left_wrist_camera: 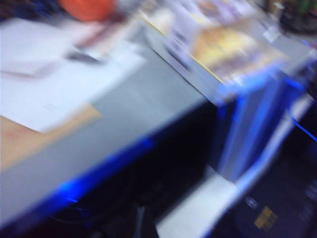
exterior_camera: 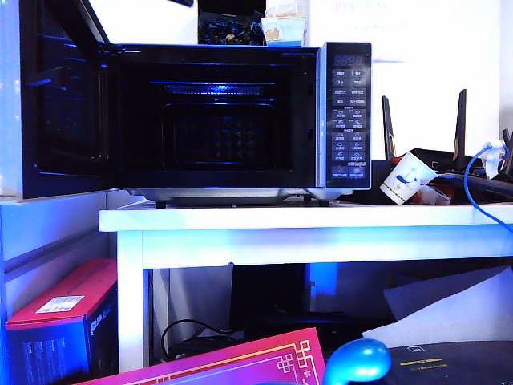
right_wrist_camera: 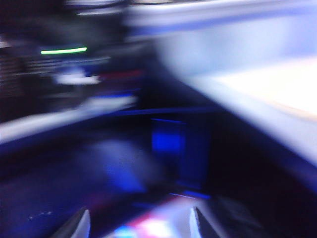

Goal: Open the microwave door, place the box of snacks from the top of the microwave inside, then close the microwave door.

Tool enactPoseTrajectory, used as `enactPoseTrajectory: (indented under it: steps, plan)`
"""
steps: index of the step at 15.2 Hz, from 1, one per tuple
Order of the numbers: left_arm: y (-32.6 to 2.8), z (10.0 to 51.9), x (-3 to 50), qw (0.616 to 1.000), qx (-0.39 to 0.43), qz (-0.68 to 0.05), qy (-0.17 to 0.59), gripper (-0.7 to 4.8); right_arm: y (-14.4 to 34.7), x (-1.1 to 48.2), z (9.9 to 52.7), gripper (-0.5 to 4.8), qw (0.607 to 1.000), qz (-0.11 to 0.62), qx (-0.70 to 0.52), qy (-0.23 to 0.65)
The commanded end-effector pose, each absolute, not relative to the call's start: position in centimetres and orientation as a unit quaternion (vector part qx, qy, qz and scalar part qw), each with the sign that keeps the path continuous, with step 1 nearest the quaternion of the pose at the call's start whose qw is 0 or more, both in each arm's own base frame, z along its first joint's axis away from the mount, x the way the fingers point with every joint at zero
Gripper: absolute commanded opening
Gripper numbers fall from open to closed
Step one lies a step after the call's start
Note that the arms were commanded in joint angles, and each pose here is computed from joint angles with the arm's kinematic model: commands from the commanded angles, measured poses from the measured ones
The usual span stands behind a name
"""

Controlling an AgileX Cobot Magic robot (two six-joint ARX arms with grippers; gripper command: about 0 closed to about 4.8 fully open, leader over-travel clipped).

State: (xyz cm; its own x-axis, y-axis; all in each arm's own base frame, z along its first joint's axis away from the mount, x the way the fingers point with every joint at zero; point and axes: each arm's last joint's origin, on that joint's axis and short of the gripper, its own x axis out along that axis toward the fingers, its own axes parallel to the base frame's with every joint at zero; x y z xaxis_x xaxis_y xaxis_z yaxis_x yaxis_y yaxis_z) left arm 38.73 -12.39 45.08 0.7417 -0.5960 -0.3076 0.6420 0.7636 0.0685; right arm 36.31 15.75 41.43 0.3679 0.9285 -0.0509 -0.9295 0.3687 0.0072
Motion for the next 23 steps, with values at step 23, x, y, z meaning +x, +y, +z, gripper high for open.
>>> enactPoseTrajectory:
  steps: [23]
  plan:
    - [-9.4,45.0,39.0,0.929,0.089,-0.328,0.149,-0.06,22.9,38.6,40.1,4.79,0.980,0.046,0.034,-0.189]
